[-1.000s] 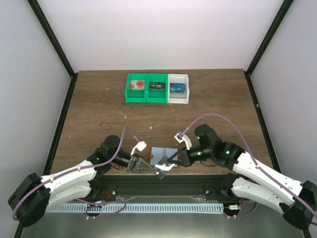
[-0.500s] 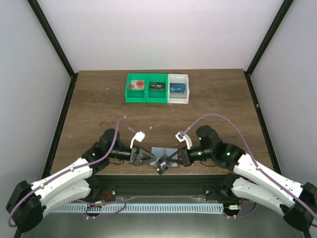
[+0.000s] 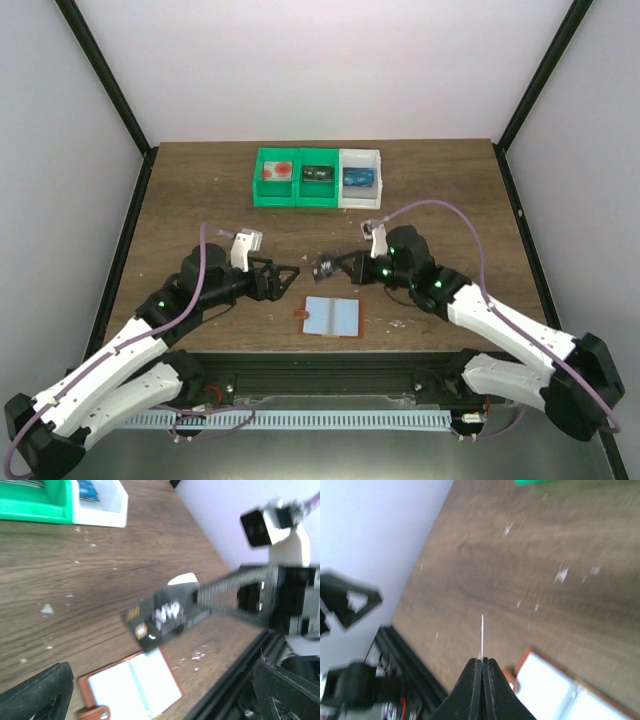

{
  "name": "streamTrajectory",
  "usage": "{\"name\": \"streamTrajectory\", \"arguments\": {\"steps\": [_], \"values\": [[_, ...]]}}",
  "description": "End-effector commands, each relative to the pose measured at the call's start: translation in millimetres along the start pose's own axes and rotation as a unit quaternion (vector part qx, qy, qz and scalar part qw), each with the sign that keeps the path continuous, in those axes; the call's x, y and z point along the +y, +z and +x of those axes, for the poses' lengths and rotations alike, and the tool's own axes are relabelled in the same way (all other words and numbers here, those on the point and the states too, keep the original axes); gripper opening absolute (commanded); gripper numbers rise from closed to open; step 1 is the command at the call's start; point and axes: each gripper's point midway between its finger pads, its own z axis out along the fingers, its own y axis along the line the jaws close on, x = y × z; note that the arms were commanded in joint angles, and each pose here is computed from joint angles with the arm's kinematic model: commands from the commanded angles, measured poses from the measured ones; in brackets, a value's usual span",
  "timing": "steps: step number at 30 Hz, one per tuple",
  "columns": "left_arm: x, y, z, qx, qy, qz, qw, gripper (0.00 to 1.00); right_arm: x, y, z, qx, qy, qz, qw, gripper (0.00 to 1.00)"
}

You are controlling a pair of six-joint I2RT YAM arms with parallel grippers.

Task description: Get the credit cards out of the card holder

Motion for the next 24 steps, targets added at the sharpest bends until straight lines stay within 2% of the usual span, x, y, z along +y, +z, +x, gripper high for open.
{"name": "streamTrajectory", "arguments": {"steps": [1, 7, 15, 20, 24], "values": [[20, -17, -9, -0.021, 0.057, -0.072, 0.996, 1.00, 2, 6, -89, -0.126, -0.003, 0.005, 0.992, 0.00], [32, -35, -14, -0.062, 0.073, -0.105, 0.990, 1.00, -37, 58, -144, -0.146, -0.001, 0.061, 0.987, 0.01], [27, -50, -11, -0.105, 0.097, -0.076, 0.987, 1.00, -83, 108, -207, -0.183, 0.008, 0.129, 0.975, 0.01], [16, -54, -12, -0.118, 0.114, -0.049, 0.985, 1.00, -114, 137, -224, -0.174, 0.031, 0.154, 0.972, 0.00], [18, -53, -10, -0.113, 0.116, -0.050, 0.986, 1.00, -129, 142, -237, -0.191, 0.043, 0.160, 0.967, 0.01]]}}
